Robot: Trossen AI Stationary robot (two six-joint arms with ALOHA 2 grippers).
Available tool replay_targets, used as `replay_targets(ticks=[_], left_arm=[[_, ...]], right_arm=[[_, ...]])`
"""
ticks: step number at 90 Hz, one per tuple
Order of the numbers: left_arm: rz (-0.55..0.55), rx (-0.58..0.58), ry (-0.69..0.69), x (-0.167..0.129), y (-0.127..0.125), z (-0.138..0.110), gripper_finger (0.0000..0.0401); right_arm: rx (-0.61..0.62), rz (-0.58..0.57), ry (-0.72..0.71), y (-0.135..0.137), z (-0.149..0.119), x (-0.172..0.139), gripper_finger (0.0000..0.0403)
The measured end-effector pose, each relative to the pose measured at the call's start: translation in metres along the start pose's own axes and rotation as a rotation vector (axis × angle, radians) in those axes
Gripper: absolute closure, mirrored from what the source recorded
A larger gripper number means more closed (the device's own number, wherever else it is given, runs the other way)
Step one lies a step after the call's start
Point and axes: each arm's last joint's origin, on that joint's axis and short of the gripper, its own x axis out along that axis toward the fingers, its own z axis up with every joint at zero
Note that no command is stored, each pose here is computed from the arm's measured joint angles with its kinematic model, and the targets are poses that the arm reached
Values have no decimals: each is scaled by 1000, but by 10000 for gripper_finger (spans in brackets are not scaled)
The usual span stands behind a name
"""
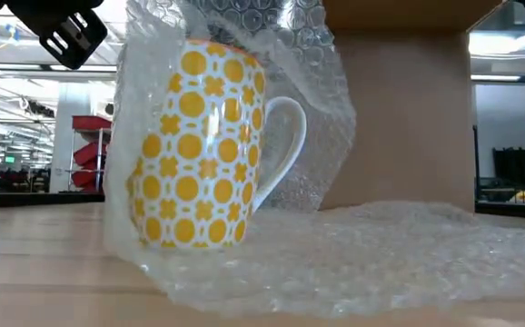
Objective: Wrap mug
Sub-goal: Wrap the orange cup with the bubble wrap
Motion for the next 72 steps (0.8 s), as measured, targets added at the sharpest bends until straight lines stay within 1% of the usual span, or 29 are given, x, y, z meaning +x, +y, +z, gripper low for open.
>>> replay_targets(ticks=[14,23,36,46,54,72], left_arm=[[0,0,-1,0,0,0,335],[-1,-1,-2,0,0,0,335],[-1,0,-2,0,0,0,335],[-1,0,-2,0,0,0,335],[-1,0,-2,0,0,0,335],[-3,-1,0,0,0,0,335]], right_arm=[[17,26,5,-6,-10,26,403],[23,42,-38,-9,-10,32,403],[44,71,-109,-11,-1,33,403],[41,103,-192,-9,9,31,403],[64,126,-254,-11,16,30,403],[68,129,-268,-12,17,30,403]])
